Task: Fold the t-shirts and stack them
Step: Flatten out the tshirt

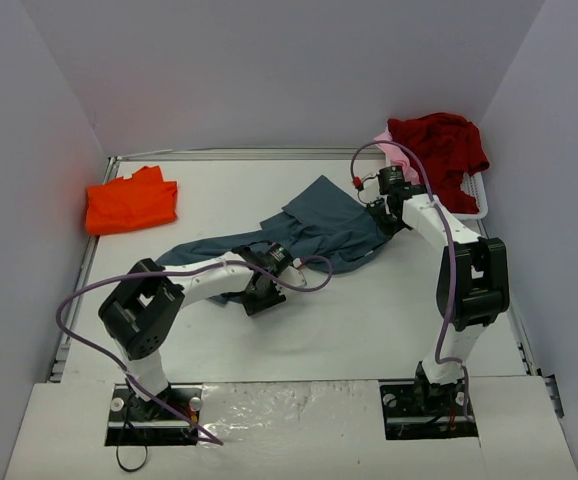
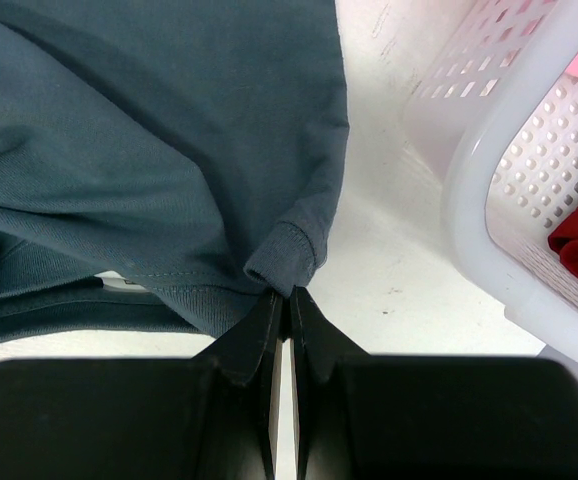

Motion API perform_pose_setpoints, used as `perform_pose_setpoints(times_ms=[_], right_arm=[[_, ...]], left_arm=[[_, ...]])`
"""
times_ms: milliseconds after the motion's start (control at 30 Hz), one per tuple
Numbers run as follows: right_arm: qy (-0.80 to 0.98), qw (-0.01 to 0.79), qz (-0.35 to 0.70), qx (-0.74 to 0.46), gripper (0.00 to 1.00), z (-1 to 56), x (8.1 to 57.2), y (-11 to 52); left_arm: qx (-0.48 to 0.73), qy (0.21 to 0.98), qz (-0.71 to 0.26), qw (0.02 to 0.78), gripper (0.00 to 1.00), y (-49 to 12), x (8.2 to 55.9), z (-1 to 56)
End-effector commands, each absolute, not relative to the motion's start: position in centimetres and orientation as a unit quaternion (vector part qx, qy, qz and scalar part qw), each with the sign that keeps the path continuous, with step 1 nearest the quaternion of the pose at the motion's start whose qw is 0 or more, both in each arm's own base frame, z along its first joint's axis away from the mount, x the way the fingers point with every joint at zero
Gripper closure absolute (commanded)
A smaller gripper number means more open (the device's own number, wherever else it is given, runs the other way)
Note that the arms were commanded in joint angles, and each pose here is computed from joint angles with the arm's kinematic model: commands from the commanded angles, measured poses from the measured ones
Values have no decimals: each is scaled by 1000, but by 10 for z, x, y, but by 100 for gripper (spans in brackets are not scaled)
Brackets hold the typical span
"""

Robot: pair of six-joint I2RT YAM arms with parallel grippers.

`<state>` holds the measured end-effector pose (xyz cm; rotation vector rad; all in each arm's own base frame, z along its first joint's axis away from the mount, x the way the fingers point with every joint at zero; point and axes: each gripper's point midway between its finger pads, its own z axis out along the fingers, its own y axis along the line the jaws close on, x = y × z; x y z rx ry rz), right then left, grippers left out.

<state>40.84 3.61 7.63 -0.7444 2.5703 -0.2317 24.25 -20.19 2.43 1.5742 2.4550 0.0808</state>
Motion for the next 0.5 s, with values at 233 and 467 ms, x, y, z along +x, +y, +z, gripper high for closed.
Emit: perform_pose_setpoints(times_ms=[233, 467], right_arm=[[935, 213, -91, -268, 100, 69, 403, 35], [935, 213, -91, -268, 100, 69, 402, 34]], left_arm=[[527, 839, 51, 124, 74, -208, 259, 20], [525, 840, 59, 124, 81, -207, 266, 15]])
